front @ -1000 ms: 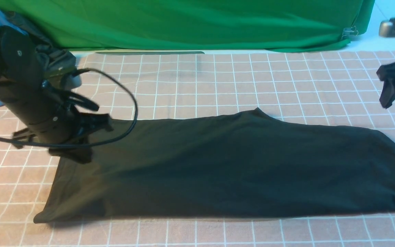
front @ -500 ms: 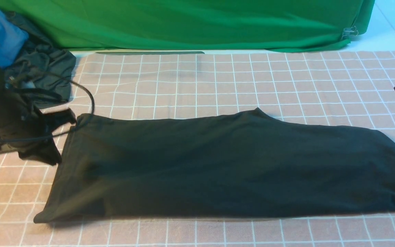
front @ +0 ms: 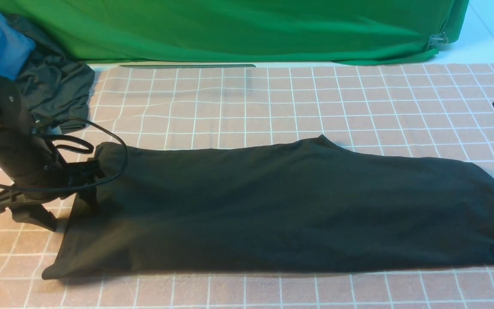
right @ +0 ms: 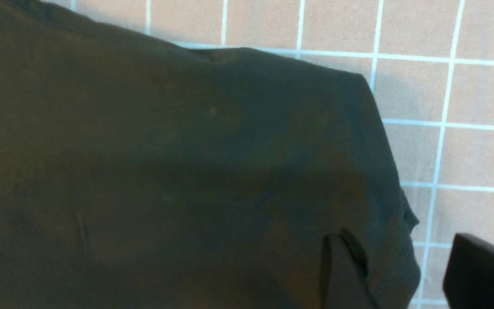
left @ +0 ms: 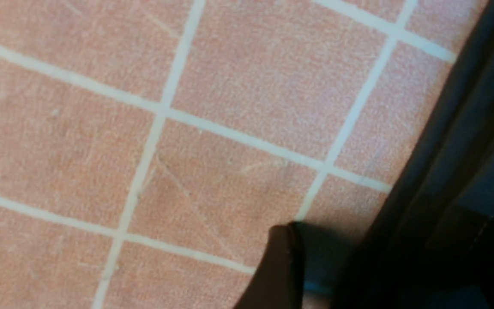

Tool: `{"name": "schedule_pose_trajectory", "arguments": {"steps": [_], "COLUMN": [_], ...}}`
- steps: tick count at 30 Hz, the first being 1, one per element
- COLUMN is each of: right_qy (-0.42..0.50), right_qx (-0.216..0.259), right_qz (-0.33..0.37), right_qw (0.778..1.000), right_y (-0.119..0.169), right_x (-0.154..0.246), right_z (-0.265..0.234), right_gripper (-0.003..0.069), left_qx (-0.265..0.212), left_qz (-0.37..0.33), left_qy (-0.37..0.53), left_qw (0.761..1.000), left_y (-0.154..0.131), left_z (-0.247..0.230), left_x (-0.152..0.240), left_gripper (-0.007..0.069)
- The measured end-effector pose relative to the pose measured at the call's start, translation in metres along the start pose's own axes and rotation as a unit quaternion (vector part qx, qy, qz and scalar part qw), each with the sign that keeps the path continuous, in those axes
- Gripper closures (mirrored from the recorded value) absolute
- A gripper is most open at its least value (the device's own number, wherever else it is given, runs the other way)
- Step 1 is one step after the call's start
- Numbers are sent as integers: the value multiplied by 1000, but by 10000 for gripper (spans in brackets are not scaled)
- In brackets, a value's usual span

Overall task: Fold a long-sleeved shirt over a pink coffee tablecloth.
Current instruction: 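Pull the folded dark garment lengthwise by its ends to straighten it flat on the table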

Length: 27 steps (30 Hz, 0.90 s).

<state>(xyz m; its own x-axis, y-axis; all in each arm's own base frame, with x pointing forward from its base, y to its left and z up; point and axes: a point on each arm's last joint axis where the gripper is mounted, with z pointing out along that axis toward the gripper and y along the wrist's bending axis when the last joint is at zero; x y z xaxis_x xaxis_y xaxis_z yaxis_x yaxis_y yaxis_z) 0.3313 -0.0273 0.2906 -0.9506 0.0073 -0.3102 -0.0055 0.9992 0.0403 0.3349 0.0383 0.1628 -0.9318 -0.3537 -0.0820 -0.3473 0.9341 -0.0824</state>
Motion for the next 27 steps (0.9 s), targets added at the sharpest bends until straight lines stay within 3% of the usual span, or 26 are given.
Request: {"name": "schedule_pose_trajectory", "arguments": {"steps": [3, 5, 8, 11, 15, 27], "right_qy": [-6, -10, -13, -16, -16, -16], "right_qx": [0, 1, 1, 1, 1, 1], "right_qz": [0, 0, 0, 0, 1, 1], "right_qw": [1000, 1000, 1000, 1000, 1000, 1000], "right_y": [0, 0, 0, 0, 0, 0], "right_x": [-1, -2, -2, -3, -3, -3], "right_z": [0, 0, 0, 0, 0, 0], "right_gripper": [295, 295, 295, 295, 295, 295], "left_qx": [0, -4, 3, 9, 9, -15], "left_qz": [15, 23, 27, 34, 39, 67], "left_qy": [3, 5, 6, 8, -1, -61], "left_qw": [1000, 1000, 1000, 999, 999, 996], "left_y": [0, 1, 0, -2, -2, 3], "left_z": [1, 1, 1, 0, -8, -44], "left_x": [0, 1, 1, 1, 2, 4], "left_gripper": [63, 146, 379, 555, 594, 594]}}
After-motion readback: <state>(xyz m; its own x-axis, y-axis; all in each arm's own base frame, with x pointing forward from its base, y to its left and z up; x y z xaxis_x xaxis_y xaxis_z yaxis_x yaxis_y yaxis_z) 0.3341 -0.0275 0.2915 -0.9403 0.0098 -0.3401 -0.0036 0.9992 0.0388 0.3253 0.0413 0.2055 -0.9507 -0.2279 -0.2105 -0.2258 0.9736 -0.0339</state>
